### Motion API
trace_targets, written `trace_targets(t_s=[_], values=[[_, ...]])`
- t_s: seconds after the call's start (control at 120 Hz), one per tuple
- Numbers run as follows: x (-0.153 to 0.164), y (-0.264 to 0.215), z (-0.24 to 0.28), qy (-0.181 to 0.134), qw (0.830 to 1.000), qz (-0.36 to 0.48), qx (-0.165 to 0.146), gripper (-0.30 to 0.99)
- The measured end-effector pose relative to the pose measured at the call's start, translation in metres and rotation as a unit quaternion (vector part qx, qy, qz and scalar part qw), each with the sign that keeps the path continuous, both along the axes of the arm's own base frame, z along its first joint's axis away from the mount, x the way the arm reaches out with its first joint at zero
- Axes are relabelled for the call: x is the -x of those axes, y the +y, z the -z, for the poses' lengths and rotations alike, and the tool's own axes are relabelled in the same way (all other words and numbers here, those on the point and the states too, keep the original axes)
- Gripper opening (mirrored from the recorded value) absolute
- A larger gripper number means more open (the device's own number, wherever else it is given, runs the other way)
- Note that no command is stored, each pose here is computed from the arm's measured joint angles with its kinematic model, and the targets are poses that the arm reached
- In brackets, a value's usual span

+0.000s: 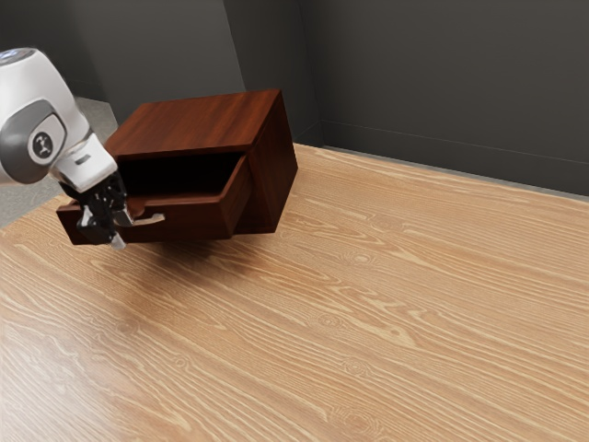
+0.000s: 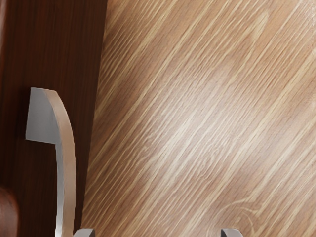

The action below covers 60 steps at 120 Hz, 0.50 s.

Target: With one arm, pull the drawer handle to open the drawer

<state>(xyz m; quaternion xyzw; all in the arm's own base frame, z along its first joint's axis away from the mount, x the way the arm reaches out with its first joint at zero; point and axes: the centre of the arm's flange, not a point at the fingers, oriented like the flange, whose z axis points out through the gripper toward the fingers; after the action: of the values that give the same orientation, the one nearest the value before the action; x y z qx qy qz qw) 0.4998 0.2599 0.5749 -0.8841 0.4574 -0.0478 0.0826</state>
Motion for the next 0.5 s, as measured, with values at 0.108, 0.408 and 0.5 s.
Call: trace_targets(t_s=[0.108, 0.408, 0.5], values=[[0.020, -0.024, -0.029, -0.022, 1.000, 0.004, -0.016, 0.30], [0.071, -0.097, -0.174, -0.092, 0.994, 0.000, -0.054, 0.53], [0.067, -0.151, -0.189, -0.080, 0.995, 0.032, -0.055, 0.59]])
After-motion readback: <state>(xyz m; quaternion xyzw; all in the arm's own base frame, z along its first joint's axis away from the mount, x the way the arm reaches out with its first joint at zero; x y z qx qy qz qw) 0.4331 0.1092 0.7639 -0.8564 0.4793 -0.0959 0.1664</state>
